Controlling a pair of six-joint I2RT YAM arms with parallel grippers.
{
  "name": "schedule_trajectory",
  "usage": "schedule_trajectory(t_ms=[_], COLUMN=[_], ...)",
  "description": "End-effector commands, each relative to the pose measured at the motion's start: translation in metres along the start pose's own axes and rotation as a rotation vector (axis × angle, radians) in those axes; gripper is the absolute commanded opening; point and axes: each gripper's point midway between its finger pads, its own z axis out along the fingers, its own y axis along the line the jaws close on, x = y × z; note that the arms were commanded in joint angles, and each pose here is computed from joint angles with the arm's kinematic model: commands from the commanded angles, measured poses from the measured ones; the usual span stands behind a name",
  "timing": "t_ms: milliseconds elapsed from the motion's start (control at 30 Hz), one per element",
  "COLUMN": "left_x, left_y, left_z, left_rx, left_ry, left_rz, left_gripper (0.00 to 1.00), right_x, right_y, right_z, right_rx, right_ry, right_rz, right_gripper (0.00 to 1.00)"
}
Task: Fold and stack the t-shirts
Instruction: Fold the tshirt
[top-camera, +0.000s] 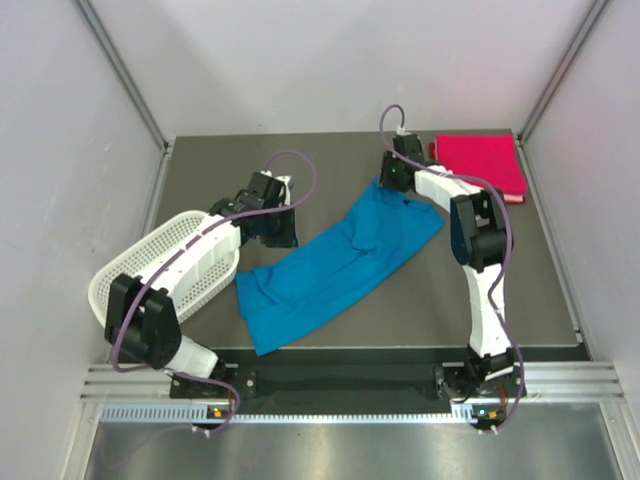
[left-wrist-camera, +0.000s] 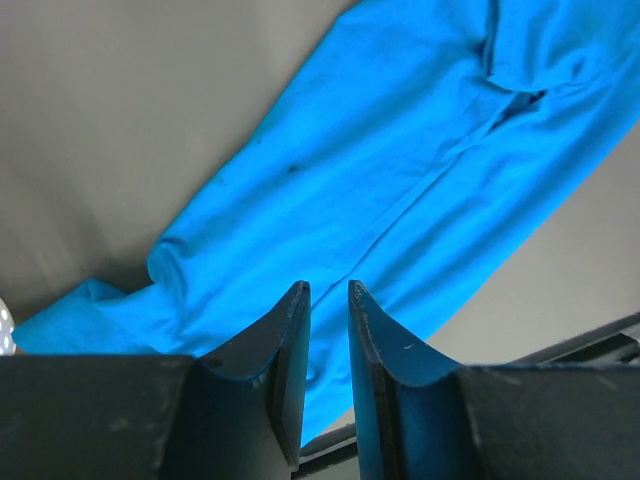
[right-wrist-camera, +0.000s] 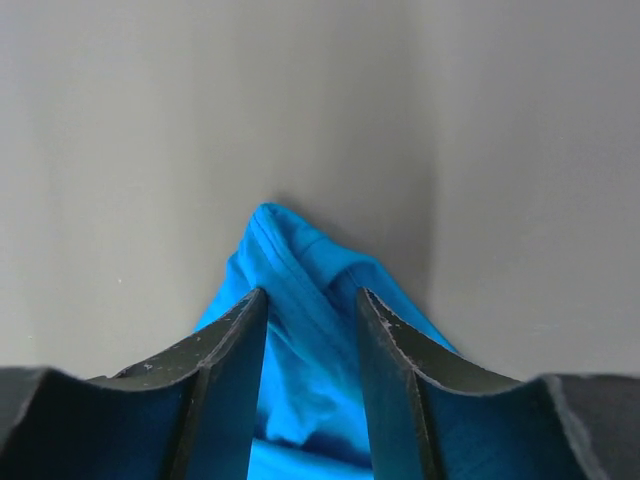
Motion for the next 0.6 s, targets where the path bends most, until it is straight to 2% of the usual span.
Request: schedule_trajectory(t_ms=[0, 100, 133, 233, 400, 567], left_x=[-0.012, -0.011, -0.011, -0.011, -0.015, -0.028], left_y=[0.004, 0.007, 0.007, 0.009, 0.009, 0.004], left_z=[0.003, 0.007, 0.008, 0.013, 0.020, 0.024], left_rx=[-0.018, -0.028, -0.031, -0.040, -0.044, -0.046], left_ry=[-0.044, -0.039, -0.035, -0.026, -0.022, -0.024], left_rz=[0.012, 0.014, 0.014, 0.016, 0.020, 0.023], left_gripper=[0.27, 0.27, 0.26, 0.26, 0.26, 0.26], right_x=[-0.009, -0.009, -0.011, -0.018, -0.037, -0.054], right_y=[0.016, 0.018, 0.019, 0.027, 0.032, 0.041], right_z=[0.008, 0.014, 0.015, 0.017, 0.025, 0.040], right_rx=[-0.028, -0.036, -0.039, -0.083, -0.102, -0.125], right_ry=[-0.031, -0.037, -0.049, -0.080, -0.133, -0.181], right_rz=[0.020, 0.015, 0.009, -0.031, -0.058, -0.066], right_gripper=[0.40, 0.27, 0.17, 0.07, 0.00, 0.00])
